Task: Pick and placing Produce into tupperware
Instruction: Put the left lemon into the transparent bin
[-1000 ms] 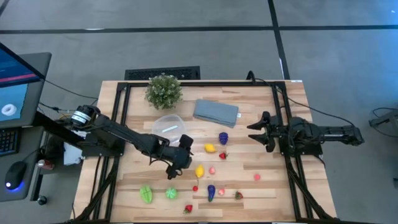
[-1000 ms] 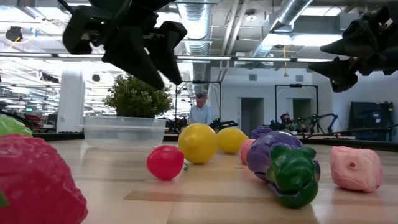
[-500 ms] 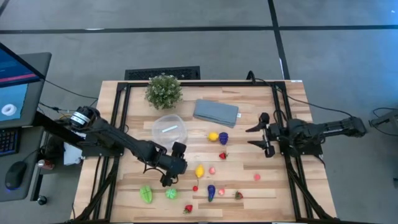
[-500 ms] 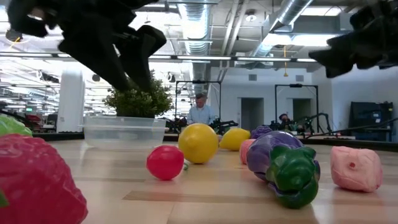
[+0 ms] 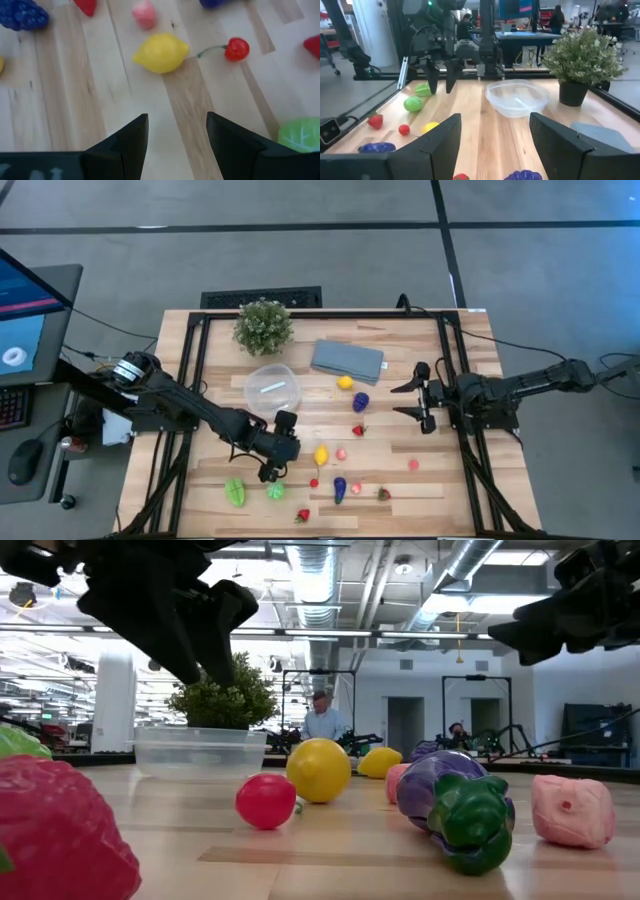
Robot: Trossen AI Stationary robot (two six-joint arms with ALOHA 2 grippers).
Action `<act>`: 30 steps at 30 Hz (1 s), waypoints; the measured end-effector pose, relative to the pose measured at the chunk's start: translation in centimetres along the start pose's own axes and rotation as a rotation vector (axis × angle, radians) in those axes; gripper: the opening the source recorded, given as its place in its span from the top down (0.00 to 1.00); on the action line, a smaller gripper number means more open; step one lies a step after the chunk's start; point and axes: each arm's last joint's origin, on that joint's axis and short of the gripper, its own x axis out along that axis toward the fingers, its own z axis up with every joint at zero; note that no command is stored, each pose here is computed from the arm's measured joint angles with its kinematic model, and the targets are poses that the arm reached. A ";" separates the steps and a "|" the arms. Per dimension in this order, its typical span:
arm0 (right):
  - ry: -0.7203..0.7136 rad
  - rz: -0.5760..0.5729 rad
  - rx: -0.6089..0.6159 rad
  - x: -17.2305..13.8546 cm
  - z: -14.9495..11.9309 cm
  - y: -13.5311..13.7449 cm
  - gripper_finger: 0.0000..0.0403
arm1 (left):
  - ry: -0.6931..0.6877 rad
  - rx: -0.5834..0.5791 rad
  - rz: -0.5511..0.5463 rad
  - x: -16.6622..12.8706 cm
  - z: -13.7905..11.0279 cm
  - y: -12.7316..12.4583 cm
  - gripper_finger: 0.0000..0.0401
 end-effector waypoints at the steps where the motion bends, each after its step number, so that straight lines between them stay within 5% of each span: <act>1: -0.001 0.000 0.005 0.1 0.0 0.0 0.35 | -0.011 -0.006 0.004 0.0 0.1 0.1 0.52; 7: 0.038 0.003 0.005 1.0 0.8 0.1 0.35 | -0.060 -0.032 0.021 0.1 0.6 0.6 0.52; 30: 0.135 0.020 -0.051 4.1 2.9 0.8 0.35 | -0.195 0.349 0.049 0.1 1.9 1.3 0.52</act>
